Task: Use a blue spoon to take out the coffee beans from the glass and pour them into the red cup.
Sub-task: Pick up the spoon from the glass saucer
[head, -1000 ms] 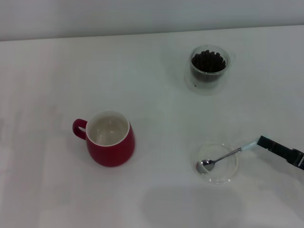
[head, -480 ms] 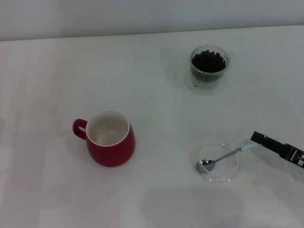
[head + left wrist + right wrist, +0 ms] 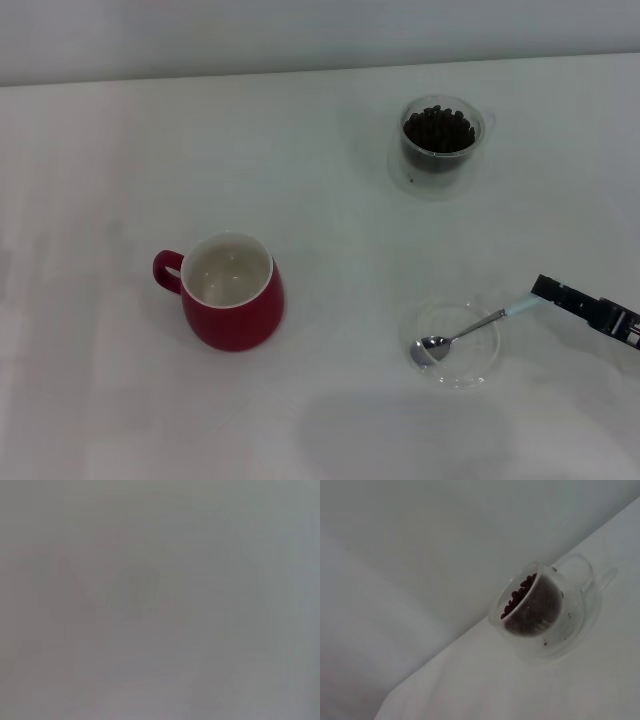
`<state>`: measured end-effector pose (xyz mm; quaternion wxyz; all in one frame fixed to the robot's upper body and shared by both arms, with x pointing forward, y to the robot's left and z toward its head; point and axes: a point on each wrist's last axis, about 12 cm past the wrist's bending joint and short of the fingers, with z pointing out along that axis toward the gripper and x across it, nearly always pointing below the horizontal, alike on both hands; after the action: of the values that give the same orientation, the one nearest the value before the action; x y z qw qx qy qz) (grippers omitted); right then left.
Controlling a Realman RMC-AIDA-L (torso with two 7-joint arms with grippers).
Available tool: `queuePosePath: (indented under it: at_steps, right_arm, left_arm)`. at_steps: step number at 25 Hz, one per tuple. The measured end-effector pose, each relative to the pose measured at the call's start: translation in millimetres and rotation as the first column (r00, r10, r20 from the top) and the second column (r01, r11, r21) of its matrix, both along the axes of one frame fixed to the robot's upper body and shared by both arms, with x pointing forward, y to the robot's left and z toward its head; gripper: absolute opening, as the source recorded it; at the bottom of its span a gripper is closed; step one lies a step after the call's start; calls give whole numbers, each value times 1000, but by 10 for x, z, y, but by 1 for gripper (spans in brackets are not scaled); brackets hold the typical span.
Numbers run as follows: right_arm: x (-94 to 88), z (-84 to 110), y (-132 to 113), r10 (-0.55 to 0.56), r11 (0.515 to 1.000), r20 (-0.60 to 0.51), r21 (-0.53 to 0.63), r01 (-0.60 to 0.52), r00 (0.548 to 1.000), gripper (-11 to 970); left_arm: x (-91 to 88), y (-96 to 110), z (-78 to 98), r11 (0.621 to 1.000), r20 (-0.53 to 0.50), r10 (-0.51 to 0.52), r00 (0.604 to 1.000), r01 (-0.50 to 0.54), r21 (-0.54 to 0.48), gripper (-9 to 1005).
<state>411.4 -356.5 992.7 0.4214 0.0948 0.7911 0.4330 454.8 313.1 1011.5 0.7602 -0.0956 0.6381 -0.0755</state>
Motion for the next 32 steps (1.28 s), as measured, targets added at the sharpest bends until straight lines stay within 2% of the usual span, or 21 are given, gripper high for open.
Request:
queuePosePath:
  at_steps: [14,32]
  right_arm:
    - [0,4,-18,22,1000,-7,-14,-22,1000,201]
    - [96,169,-166,33,999,54,-4,-33,998,168]
  left_arm:
    - [-21,-27,-9,1000,-1,-1,1000,1,-13,771]
    - [5,-24,19,1000,15,-6,1000,6,-8,772]
